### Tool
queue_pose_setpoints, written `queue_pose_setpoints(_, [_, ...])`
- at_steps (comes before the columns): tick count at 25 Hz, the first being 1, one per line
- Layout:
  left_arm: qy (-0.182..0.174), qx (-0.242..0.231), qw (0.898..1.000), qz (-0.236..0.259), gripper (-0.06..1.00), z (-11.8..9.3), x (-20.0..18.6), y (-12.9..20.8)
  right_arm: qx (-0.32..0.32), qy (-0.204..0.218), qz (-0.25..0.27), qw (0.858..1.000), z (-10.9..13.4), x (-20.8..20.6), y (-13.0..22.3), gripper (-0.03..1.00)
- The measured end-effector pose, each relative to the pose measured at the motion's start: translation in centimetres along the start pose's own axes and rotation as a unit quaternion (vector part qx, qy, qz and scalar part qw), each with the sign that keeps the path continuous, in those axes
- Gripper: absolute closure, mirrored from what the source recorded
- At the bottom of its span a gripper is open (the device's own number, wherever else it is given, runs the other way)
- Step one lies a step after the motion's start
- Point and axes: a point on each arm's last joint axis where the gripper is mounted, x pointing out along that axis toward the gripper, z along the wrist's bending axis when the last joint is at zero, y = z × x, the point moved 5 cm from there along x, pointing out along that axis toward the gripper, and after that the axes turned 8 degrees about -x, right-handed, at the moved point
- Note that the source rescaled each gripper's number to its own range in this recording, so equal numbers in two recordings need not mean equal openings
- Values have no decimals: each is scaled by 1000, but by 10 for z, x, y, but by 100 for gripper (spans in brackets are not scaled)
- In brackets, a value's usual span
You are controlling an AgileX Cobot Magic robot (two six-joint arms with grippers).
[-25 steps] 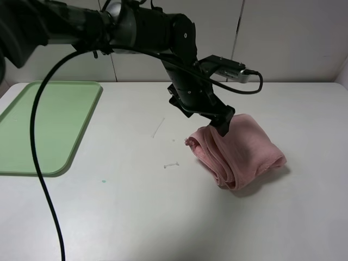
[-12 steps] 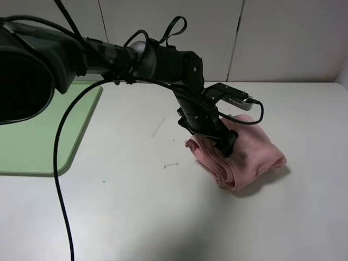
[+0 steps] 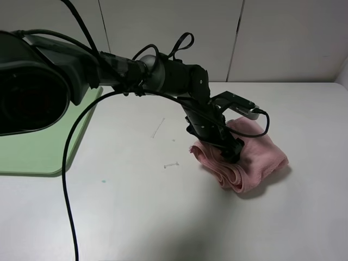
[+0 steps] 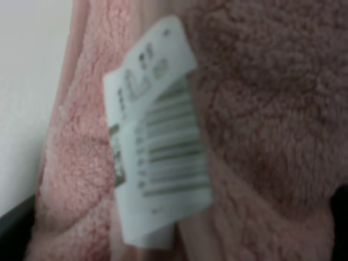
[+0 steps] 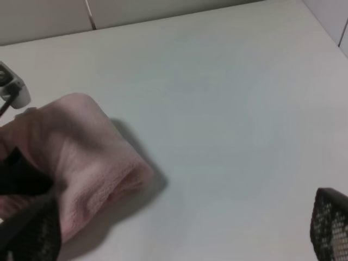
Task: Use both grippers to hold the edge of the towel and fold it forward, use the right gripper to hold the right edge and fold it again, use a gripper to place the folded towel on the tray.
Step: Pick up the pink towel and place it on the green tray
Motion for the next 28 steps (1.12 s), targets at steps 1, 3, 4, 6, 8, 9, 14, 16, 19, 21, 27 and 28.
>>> queue_pose_setpoints(1, [0, 1, 1000, 0, -1, 0, 0, 0, 0, 0, 0, 1000, 0, 0, 0, -3])
queue_pose_setpoints(3, [0, 2, 1000, 1, 7, 0, 1, 0, 0, 0, 0, 1000, 0, 0, 0, -3])
queue_pose_setpoints(4, [-1, 3, 1000, 1, 13, 0, 1, 1, 0, 0, 0, 1000, 0, 0, 0, -3])
queue_pose_setpoints(6, [-2, 6, 1000, 3, 26, 0, 2, 1, 0, 0, 0, 1000, 0, 0, 0, -3])
queue_pose_setpoints(8, [-4, 9, 1000, 4, 40, 0, 2, 2, 0, 0, 0, 1000, 0, 0, 0, -3])
queue_pose_setpoints(9, [-4, 9, 1000, 4, 47, 0, 2, 2, 0, 0, 0, 1000, 0, 0, 0, -3])
queue_pose_setpoints(14, [-5, 10, 1000, 4, 67, 0, 2, 2, 0, 0, 0, 1000, 0, 0, 0, -3])
queue_pose_setpoints(16, [-5, 10, 1000, 4, 67, 0, 2, 2, 0, 0, 0, 1000, 0, 0, 0, -3])
queue_pose_setpoints(19, [-4, 9, 1000, 5, 67, 0, 2, 1, 0, 0, 0, 1000, 0, 0, 0, -3])
queue_pose_setpoints(21, [-3, 9, 1000, 9, 67, 0, -1, 0, 0, 0, 0, 1000, 0, 0, 0, -3])
queue_pose_setpoints(27, [-3, -11, 999, 42, 68, 13, -23, 3, 1, -1, 0, 1000, 0, 0, 0, -3])
queue_pose_setpoints(28, [-4, -15, 999, 45, 68, 16, -29, 3, 1, -1, 0, 1000, 0, 0, 0, -3])
